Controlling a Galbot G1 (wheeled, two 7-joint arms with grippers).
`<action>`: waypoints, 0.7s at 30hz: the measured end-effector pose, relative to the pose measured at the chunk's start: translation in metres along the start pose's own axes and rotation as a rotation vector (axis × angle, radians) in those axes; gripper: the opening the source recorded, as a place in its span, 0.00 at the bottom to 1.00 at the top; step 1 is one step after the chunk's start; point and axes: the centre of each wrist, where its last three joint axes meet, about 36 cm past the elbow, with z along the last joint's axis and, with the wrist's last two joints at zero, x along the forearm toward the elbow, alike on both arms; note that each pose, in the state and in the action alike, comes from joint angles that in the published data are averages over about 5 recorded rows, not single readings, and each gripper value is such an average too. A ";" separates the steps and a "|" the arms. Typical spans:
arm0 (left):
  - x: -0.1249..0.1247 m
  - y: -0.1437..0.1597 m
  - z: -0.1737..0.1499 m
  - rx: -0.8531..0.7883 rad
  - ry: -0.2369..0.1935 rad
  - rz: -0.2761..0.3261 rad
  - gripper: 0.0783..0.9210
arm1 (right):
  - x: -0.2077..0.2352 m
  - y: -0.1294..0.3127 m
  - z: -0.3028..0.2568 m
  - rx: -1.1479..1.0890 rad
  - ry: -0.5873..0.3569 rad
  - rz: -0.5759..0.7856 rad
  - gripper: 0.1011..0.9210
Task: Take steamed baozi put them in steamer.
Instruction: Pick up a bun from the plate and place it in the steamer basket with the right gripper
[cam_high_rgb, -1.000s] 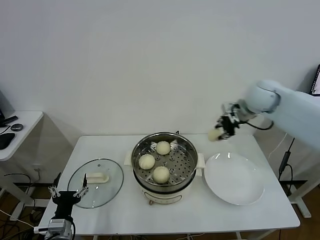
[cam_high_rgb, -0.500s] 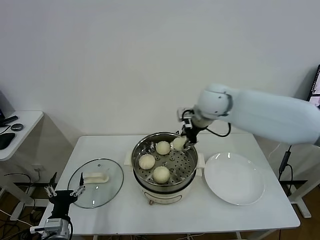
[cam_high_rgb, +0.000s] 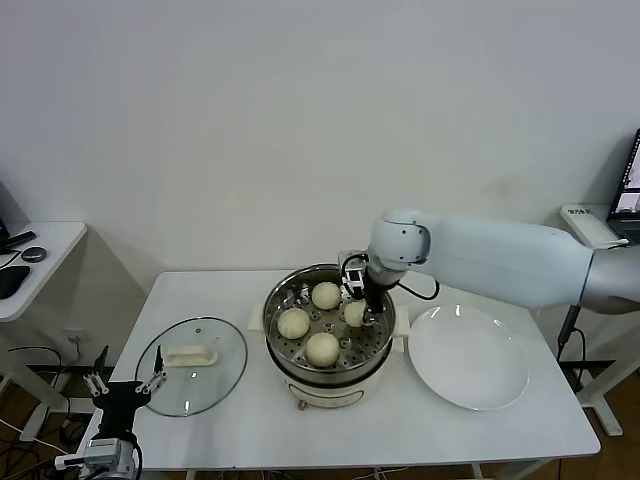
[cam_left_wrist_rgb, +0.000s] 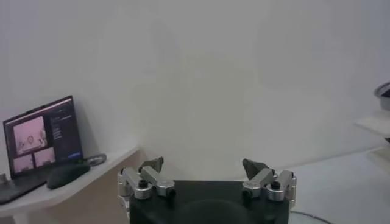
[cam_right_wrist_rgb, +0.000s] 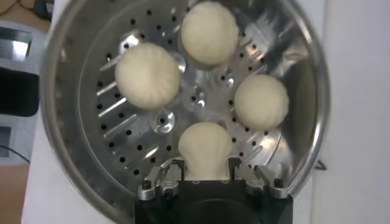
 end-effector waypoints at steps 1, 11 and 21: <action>0.000 0.000 0.000 0.000 0.000 0.000 0.88 | -0.002 0.001 0.000 0.000 0.002 0.000 0.43; 0.000 0.000 -0.001 -0.001 -0.005 0.006 0.88 | -0.003 0.004 0.003 -0.014 -0.007 0.011 0.74; -0.002 0.000 -0.003 -0.001 -0.012 0.009 0.88 | 0.023 0.011 0.010 -0.036 -0.072 0.063 0.88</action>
